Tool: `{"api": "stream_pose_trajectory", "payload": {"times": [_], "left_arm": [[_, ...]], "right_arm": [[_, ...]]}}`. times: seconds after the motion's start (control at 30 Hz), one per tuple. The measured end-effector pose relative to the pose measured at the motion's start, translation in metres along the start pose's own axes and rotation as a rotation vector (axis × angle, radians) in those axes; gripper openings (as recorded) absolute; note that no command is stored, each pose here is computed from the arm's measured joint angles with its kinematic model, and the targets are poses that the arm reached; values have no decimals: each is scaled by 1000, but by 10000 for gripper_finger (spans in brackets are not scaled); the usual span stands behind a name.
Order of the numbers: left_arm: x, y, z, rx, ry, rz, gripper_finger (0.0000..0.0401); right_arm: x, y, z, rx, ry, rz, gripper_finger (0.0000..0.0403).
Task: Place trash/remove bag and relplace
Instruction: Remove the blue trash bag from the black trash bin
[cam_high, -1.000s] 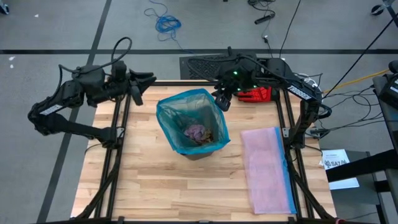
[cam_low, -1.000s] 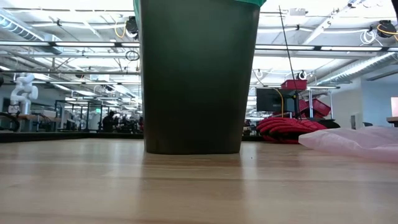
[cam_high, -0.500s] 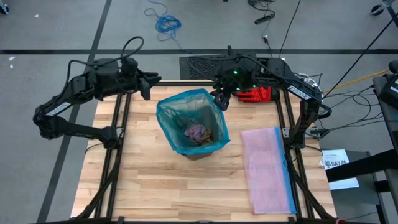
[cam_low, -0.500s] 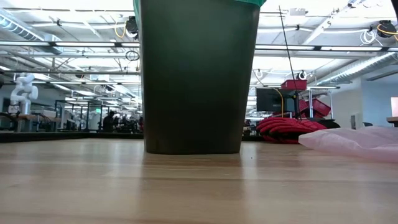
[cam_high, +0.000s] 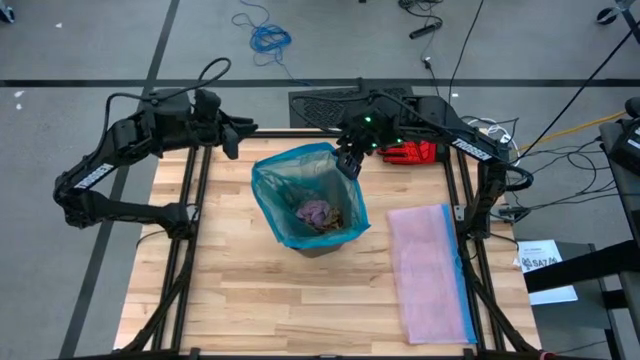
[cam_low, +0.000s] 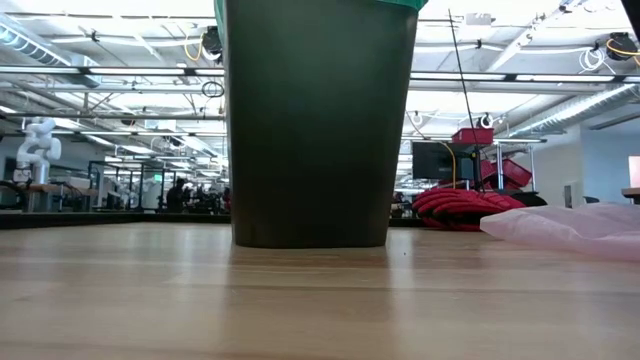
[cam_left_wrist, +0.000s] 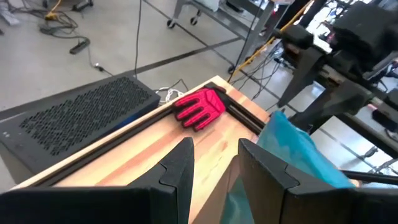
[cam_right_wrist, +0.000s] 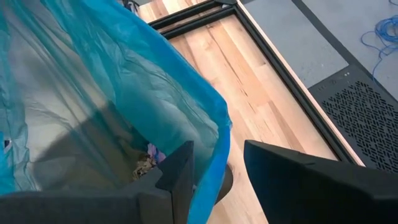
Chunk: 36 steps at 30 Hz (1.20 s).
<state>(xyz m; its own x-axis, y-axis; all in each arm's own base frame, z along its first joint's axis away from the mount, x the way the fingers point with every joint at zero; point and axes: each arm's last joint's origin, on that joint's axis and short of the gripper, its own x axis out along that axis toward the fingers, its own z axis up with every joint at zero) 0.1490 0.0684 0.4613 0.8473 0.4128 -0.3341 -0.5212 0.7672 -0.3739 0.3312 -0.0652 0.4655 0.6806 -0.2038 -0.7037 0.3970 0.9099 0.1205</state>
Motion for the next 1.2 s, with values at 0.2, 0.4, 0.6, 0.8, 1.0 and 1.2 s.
{"api": "stream_pose_trajectory", "payload": {"times": [0.2, 0.4, 0.6, 0.8, 1.0, 1.2], "left_arm": [[0, 1, 0, -2, -2, 6, 121], [8, 2, -2, 3, 37, 23, 121], [20, 3, -4, 9, 80, 41, 121], [27, 3, -5, 14, 97, 48, 121], [28, 2, -4, 31, 95, 43, 121], [28, 2, -4, 31, 96, 43, 121]], "right_arm": [[0, 0, 0, -2, 0, 8, 135], [2, 1, 0, -4, 8, 21, 135], [2, -1, -3, 15, 45, 6, 135], [9, -3, -3, 39, 60, -10, 122], [11, -3, 0, 12, 40, -2, 18], [11, -1, 4, 7, -3, 17, 1]]}}
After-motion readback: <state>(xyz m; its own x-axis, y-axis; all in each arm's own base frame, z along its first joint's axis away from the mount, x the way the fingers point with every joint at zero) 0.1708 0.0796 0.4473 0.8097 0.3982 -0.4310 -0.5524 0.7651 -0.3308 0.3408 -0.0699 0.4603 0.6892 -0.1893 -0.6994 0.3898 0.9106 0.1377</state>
